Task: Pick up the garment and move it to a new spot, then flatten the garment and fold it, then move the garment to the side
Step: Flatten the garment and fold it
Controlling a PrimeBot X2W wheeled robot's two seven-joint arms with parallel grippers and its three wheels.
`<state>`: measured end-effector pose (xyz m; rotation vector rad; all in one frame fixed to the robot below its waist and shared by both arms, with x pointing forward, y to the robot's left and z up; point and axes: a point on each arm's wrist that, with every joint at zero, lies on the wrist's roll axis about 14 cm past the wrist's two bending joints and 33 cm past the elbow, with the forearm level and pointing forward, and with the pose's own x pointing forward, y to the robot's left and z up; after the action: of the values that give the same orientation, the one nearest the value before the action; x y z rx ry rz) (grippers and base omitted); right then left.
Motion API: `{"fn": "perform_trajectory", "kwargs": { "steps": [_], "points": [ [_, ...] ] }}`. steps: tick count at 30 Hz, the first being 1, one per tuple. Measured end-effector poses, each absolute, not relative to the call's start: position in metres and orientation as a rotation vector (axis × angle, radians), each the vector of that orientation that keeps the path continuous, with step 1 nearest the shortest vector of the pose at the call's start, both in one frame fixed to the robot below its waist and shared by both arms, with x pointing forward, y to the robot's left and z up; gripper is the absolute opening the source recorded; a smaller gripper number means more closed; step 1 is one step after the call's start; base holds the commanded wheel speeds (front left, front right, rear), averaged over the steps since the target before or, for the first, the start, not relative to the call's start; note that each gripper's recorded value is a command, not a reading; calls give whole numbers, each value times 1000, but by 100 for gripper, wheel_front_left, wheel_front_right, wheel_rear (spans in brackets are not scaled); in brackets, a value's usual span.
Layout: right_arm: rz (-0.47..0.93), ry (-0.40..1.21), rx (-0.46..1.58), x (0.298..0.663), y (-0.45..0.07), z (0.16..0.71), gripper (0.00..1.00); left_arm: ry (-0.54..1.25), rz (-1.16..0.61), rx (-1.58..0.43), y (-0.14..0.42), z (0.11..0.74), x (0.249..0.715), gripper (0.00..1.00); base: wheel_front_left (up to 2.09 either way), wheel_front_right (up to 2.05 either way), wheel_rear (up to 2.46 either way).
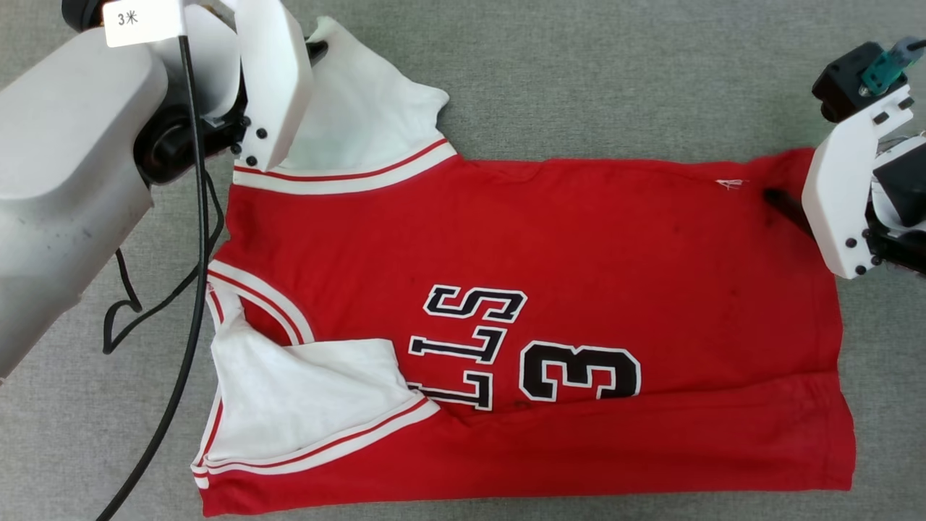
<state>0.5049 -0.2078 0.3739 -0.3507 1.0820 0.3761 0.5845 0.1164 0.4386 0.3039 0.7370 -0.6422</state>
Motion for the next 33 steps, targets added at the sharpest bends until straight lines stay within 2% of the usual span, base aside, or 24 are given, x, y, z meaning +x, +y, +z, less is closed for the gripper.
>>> {"fn": "perform_trajectory", "kwargs": {
  "steps": [7,8,9,10,18,27,33],
  "points": [
    [399,1164,-347,498,-208,351,100,735,-638,296,121,433,584,0,0,0,0],
    [400,1155,-344,499,-208,351,56,733,-637,295,122,433,584,0,0,0,0],
    [402,1143,-340,499,-208,351,21,731,-633,293,123,434,585,0,0,0,0],
    [405,1128,-338,500,-207,352,0,728,-629,289,124,435,585,0,0,0,0],
    [409,894,-247,512,-196,384,0,674,-602,274,134,460,577,0,0,0,0],
    [396,700,-164,492,-200,433,0,571,-595,269,146,505,542,0,0,0,0],
    [389,630,-141,471,-207,453,0,536,-581,270,162,523,510,0,0,0,0]
  ]
}}
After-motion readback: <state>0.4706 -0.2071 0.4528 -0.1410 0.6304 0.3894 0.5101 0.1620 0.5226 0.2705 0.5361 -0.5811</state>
